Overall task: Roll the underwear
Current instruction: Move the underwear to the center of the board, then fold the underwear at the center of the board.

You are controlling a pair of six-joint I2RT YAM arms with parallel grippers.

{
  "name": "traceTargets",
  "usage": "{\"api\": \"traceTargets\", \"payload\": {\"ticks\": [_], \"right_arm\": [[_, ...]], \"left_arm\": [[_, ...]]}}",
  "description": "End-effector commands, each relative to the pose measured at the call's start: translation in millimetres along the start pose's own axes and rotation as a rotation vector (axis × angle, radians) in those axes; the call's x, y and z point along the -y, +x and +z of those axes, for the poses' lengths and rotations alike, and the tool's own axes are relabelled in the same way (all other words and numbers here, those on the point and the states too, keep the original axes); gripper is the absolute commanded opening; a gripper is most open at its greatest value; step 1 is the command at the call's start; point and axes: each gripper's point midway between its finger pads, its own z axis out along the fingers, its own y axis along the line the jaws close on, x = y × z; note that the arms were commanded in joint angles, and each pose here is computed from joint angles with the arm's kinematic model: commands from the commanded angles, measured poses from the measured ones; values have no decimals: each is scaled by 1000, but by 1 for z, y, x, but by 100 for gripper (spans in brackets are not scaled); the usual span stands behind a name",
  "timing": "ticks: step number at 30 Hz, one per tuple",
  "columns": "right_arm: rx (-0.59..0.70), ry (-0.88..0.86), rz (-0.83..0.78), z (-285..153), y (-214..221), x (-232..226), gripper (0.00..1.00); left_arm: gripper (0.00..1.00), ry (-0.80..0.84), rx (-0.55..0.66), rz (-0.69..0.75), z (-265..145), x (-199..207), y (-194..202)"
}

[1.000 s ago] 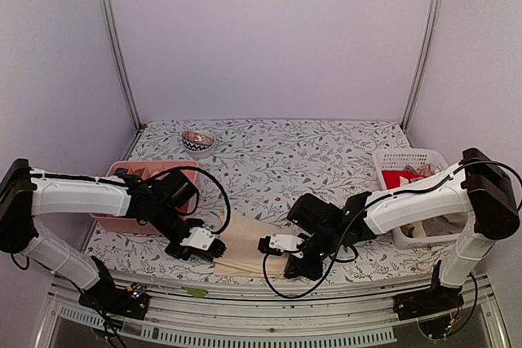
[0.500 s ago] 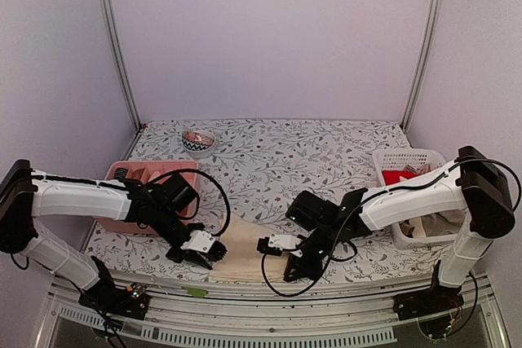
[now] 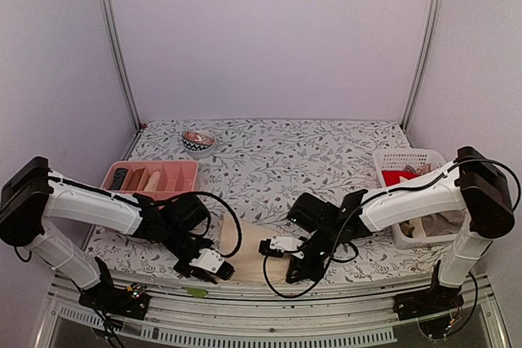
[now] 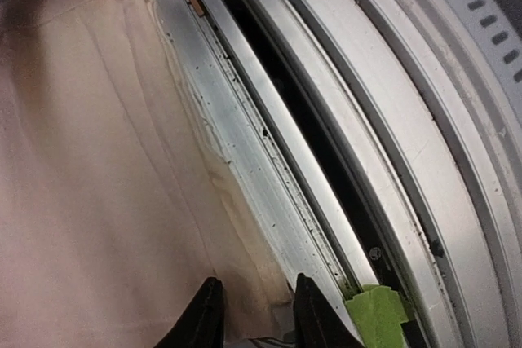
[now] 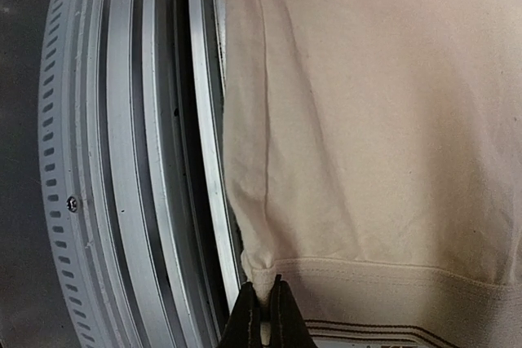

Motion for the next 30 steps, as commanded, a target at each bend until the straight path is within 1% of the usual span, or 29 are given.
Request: {"api": "traceTargets", "payload": {"ticks": [1,6,10,11,13,15,16,24,30], "right_arm": [[-2,16,7,-1,3,4,0],[-14,23,4,0,7,5,0],[-16,30,7,-1,9,5,0],[-16,30,8,-2,9,5,0],[-16,28,8,-2,9,5,0],[-12,24,12,-4,6,4,0],[-13,21,16,-4,5,3,0],[-16,-63,54,-17,2,-16,0],[-9,-97,57,-26,-5,-24,0]], "left_arm": [[30,0,-58,5,10,3,10],[31,19,-147,66,21,24,28],[28,9,-208,55,25,26,39],[27,8,-217,56,24,26,42],[16,7,-222,60,22,28,43],[3,4,-201,65,18,29,37],[0,3,-182,68,15,28,32],[0,67,-77,15,-11,28,-2],[0,91,17,-36,-42,8,-21]]}}
